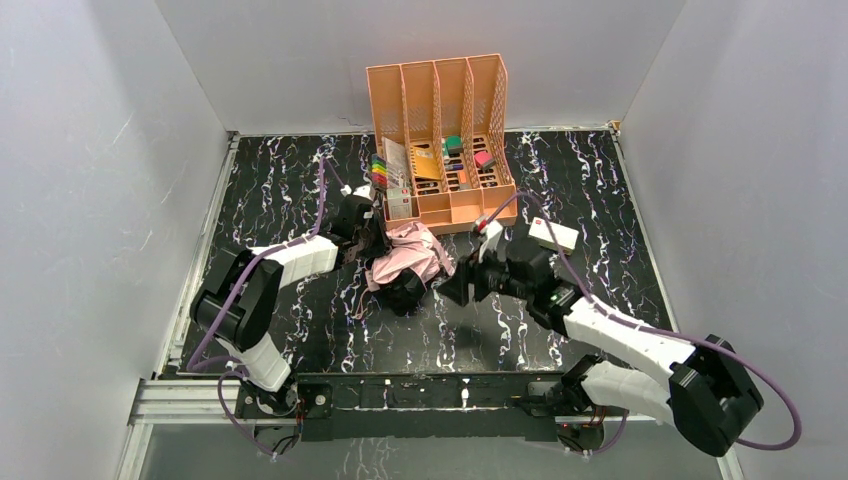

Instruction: Put away the umbrella

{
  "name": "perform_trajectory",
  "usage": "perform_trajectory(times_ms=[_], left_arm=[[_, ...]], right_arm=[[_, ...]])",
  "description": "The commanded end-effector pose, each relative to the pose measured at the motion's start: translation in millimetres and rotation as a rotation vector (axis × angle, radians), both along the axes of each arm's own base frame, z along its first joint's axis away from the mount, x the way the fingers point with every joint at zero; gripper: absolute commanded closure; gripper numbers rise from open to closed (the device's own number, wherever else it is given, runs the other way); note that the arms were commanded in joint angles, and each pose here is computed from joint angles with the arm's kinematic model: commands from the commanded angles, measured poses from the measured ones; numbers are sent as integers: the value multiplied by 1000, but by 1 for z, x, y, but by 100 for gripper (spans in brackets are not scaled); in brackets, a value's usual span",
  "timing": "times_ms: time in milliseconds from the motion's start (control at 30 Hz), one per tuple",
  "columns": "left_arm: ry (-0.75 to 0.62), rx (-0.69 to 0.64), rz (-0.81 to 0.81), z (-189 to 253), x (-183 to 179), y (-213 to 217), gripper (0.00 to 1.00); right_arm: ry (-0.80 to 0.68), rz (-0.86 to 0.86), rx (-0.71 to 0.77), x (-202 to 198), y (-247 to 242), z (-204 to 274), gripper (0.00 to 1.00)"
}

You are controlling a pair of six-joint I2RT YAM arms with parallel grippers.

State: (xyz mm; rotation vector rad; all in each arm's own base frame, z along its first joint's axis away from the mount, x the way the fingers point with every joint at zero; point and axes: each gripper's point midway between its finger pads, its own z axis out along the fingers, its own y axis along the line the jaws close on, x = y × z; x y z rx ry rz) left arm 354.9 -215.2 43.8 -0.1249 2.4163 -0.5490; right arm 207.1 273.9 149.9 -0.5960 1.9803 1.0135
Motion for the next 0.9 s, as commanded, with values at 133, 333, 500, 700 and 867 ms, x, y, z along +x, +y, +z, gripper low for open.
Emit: perform_trajectory(times_ms=[133,333,500,700,867], left_arm=[[129,99,32,-40,-24,25,100],[145,80,7,-42,-30,21,100],[149,79,0,-44,-33,22,100],[156,72,-9,-46,-34,19,100],[155,74,-12,-46,-33,19,100]], right_arm=[[-149,105,79,-15,36,-2,29],[-158,183,44,-7,57,-16,29],[-158,203,24,-1,65,-27,30],[-154,220,38,3,76,-27,34],[-140,240,46,4,83,-31,44]])
